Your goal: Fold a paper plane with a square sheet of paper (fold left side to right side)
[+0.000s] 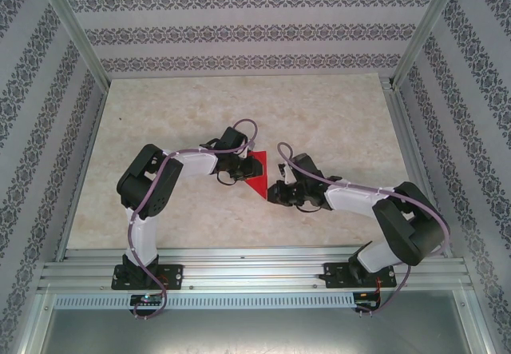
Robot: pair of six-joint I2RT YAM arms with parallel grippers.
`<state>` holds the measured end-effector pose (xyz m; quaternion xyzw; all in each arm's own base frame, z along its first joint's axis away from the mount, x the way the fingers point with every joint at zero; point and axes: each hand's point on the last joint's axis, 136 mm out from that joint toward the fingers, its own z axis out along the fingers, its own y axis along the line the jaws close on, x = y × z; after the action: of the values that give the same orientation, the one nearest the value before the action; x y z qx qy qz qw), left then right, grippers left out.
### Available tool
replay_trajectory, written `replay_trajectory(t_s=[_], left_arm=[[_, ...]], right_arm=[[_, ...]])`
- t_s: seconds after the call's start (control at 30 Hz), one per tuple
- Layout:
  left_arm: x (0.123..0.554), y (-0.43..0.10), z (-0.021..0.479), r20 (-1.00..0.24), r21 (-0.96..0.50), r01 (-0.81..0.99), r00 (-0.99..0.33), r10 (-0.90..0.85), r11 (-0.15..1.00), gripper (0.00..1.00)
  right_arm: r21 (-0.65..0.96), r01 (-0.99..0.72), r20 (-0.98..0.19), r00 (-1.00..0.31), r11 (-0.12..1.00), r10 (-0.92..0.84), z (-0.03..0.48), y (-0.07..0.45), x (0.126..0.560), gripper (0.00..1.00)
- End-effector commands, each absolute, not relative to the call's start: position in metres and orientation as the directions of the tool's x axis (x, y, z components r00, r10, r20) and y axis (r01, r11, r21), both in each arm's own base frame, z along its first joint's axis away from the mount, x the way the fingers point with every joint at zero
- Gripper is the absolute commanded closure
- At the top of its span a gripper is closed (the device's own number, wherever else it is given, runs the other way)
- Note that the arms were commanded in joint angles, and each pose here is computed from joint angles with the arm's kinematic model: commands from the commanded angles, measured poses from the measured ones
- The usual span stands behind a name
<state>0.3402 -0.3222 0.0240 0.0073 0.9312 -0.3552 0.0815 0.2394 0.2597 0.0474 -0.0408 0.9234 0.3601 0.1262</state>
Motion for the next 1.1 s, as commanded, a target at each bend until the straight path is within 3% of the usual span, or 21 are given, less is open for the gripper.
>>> replay_trajectory(t_s=[0.0,0.3,0.67,0.87,1.07], left_arm=[[0.329,-0.315,-0.004,-0.122,-0.607,0.05,-0.992,-0.031,0.793,0.75],[0.331,-0.317,-0.001,-0.127,-0.61,0.055,-0.992,-0.029,0.791,0.75],[0.352,-0.307,0.021,-0.184,-0.573,0.096,-0.983,-0.013,0.814,0.73],[0.365,-0.31,0.066,-0.278,-0.607,0.169,-0.96,-0.009,0.777,0.71],[0.347,-0.308,0.105,-0.353,-0.644,0.24,-0.935,-0.005,0.726,0.72]], right_arm=[[0.636,-0.189,-0.307,-0.951,0.749,0.021,0.047,0.268,0.263,0.87],[0.557,-0.147,-0.272,-0.962,0.817,0.012,0.008,0.261,0.275,0.87],[0.448,-0.033,-0.072,-0.997,0.894,-0.001,-0.043,0.221,0.212,0.92],[0.421,-0.006,-0.026,-1.0,0.907,0.006,-0.054,0.212,0.201,0.95],[0.42,-0.005,-0.019,-1.0,0.908,0.003,-0.055,0.215,0.203,0.95]])
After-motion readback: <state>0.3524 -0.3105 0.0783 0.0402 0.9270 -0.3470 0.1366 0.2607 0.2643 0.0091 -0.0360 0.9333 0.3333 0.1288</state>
